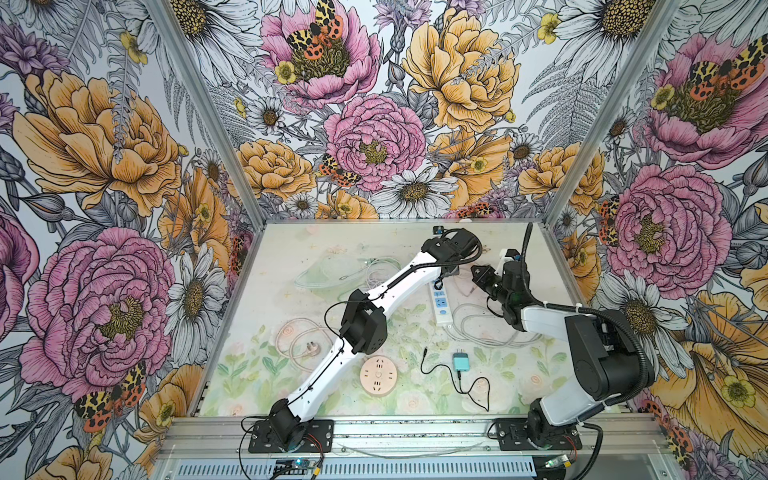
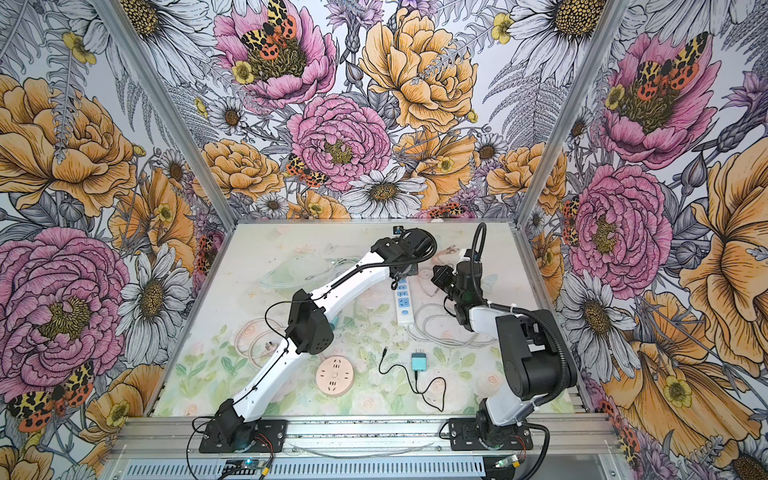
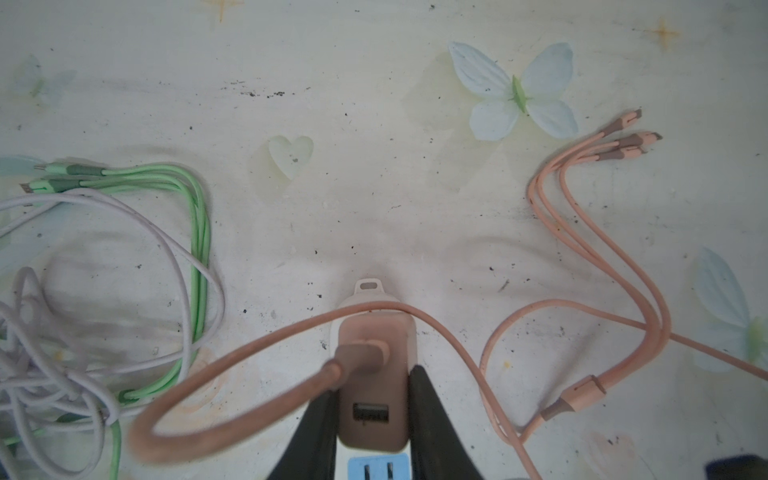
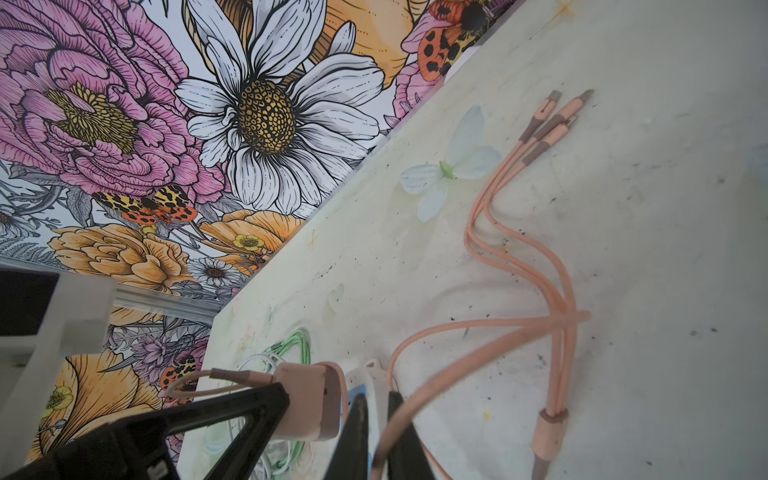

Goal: Insert the plug
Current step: 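Lower and press the charger prongs into the end socket with the left gripper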

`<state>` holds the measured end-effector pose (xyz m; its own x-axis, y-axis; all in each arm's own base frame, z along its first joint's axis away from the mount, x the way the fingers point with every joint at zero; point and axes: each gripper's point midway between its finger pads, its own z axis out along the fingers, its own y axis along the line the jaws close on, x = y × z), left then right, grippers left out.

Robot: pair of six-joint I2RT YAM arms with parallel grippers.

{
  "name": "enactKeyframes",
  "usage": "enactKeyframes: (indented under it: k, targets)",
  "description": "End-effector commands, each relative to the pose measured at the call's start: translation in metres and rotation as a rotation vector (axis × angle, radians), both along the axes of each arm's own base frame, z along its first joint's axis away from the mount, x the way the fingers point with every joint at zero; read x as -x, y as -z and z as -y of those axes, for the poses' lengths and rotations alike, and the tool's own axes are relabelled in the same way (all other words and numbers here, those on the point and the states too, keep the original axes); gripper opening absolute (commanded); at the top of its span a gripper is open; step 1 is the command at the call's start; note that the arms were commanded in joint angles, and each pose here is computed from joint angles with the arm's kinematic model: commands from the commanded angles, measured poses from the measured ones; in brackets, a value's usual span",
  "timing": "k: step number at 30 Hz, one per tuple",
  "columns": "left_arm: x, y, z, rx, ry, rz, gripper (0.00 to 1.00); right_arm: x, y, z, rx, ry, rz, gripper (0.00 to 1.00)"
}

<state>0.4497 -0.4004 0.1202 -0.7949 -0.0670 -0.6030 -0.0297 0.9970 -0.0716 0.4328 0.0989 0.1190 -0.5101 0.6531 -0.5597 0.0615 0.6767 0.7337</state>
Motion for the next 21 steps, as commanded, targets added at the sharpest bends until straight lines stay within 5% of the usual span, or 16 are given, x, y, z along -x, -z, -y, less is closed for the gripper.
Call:
enactKeyframes:
  k: [1,21]
  targets:
    - [-0.001,-0.012,0.003,0.001,0.002,0.043,0.0,0.001,0.004,-0.004,-0.009,-0.01,0.005,0.13]
    - [0.005,-0.009,-0.007,-0.024,0.002,0.015,0.0,-0.001,0.006,-0.005,-0.014,-0.015,0.0,0.13]
